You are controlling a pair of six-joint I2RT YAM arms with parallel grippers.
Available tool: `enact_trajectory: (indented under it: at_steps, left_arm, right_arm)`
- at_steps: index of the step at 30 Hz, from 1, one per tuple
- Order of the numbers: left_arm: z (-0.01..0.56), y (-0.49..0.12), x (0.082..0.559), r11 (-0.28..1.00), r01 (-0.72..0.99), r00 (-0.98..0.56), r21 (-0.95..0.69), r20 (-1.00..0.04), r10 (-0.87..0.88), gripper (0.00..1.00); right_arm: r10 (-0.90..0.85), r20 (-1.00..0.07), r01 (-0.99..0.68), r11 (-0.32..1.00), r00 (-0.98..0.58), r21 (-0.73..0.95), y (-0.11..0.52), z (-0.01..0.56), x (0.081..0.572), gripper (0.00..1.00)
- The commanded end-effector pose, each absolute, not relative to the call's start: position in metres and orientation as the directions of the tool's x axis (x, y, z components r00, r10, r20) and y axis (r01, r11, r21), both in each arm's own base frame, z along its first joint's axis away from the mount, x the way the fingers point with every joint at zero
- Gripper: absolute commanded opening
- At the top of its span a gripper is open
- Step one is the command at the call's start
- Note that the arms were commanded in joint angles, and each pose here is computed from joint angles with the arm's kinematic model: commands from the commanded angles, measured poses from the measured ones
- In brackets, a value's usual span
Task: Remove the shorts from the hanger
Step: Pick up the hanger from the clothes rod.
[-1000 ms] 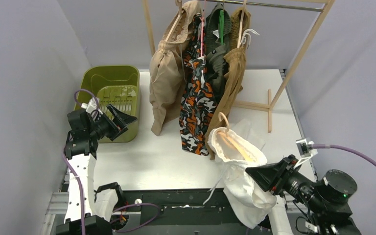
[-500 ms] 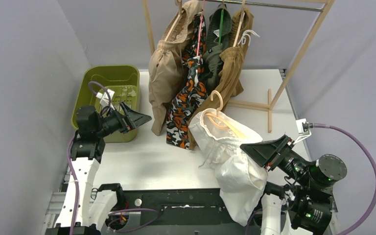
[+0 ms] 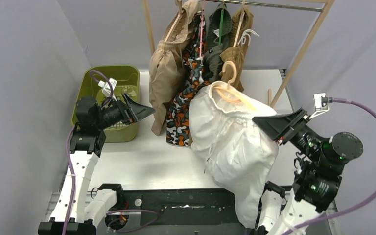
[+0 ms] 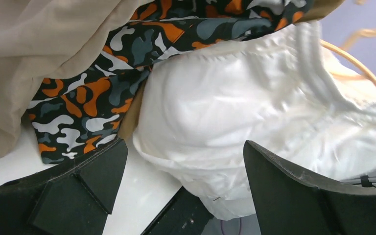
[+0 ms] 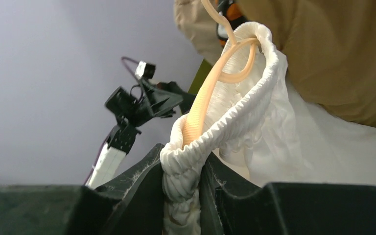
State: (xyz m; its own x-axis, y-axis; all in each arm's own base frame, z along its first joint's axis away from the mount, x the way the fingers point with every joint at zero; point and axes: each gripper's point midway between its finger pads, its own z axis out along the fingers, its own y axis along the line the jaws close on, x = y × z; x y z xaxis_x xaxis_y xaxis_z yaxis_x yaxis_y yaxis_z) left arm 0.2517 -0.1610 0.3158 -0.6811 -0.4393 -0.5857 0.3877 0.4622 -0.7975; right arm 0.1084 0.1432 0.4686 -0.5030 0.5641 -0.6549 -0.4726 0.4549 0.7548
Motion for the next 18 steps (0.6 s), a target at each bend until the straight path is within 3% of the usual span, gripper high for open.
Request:
enact_trajectory:
  at_steps: [1, 9, 18]
  left_arm:
    - [0.349, -0.160, 0.258, 0.473, 0.478, -0.594, -0.740, -0.669, -0.447, 0.90]
    - [0.338, -0.159, 0.273, 0.475, 0.440, -0.613, -0.762, -0.641, -0.462, 0.90]
    - [0.322, -0.156, 0.285, 0.515, 0.378, -0.642, -0.770, -0.618, -0.453, 0.89]
  right_arm:
    - [0.614, -0.672, -0.515, 0.451, -0.414, 0.729, 0.121, 0.477, 0.144, 0.00]
    - [0.676, -0.672, -0.257, 0.621, -0.301, 0.740, 0.074, 0.439, 0.183, 0.00]
    - [0.576, -0.704, -0.451, 0.542, -0.415, 0.709, 0.107, 0.441, 0.163, 0.00]
